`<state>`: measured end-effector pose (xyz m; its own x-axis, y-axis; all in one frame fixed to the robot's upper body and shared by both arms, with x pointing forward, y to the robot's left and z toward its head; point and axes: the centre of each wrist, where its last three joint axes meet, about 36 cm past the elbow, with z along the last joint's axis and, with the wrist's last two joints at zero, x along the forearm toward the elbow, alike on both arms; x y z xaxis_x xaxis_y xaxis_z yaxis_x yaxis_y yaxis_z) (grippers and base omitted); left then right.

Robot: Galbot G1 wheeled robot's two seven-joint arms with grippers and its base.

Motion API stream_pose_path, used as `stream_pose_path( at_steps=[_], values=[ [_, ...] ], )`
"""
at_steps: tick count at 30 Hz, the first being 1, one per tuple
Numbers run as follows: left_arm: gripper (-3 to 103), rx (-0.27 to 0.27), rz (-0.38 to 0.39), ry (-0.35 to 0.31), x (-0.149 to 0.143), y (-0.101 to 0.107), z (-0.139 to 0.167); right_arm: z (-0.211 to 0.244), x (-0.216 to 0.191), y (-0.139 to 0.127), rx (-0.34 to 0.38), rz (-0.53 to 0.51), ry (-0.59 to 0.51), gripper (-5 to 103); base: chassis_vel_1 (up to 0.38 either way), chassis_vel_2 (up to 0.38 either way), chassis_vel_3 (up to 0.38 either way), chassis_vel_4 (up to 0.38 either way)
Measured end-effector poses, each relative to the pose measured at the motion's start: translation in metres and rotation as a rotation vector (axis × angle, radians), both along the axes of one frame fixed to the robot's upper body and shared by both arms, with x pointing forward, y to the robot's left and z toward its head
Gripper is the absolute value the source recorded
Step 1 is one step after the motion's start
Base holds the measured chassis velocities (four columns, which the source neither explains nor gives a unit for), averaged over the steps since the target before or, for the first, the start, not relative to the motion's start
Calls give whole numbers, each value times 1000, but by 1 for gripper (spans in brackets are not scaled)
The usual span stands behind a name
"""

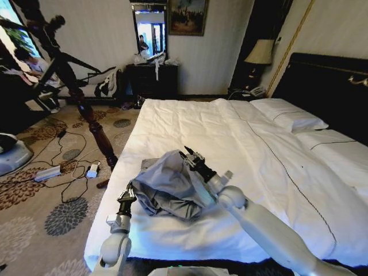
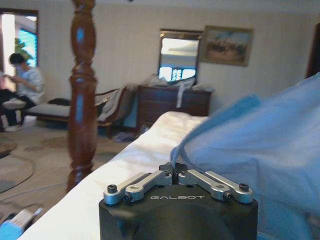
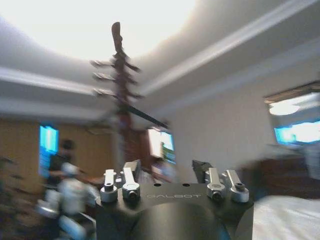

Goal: Pick up the clothes from the bed and hang them on the clothes hanger.

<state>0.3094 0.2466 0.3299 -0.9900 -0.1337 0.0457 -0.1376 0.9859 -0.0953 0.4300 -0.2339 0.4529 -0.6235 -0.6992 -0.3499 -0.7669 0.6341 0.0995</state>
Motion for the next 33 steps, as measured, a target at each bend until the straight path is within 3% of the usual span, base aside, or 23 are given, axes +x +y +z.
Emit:
stream_pose_path(
  at_steps=[2,3,4,7,8,9,11,14,17,18,19,21,24,28,33],
  values=[
    [0,0,20,12,2,1,-4,2,1,-7,6,104,-27,68,0,0,0,0],
    [0,0,20,12,2,1,-4,2,1,-7,6,104,-27,68,0,0,0,0],
    [0,-2,33,17,3,1,-7,2,2,-13,-20,178,-39,68,0,0,0,0],
    [0,-11,68,20,8,1,-8,-4,13,-36,-195,314,-4,84,0,0,0,0],
    [0,-11,68,20,8,1,-8,-4,13,-36,-195,314,-4,84,0,0,0,0],
    [0,-22,85,20,9,3,-7,-7,20,-48,-277,334,10,90,0,0,0,0],
    [0,-43,109,15,10,5,-3,-10,29,-63,-344,323,22,98,0,0,0,0],
    [0,-61,134,5,11,11,3,-13,28,-68,-307,277,46,100,0,0,0,0],
    [0,-75,174,-7,15,24,8,-19,10,-67,-264,78,129,100,0,0,0,0],
    [0,-78,185,-10,17,27,9,-21,3,-67,-271,15,169,100,0,0,0,0],
    [0,-78,185,-10,17,27,9,-21,3,-67,-271,15,169,100,0,0,0,0],
    [0,-87,217,-20,22,38,12,-32,-32,-71,-332,-114,289,100,0,0,0,0],
    [0,-93,225,-23,24,41,14,-44,-64,-78,-401,-90,297,100,0,0,0,0],
    [0,-98,215,-25,24,36,17,-59,-93,-89,-560,46,176,100,0,0,0,0],
    [0,-95,207,-24,22,32,18,-66,-95,-81,-614,112,88,100,0,0,0,0]
  ],
)
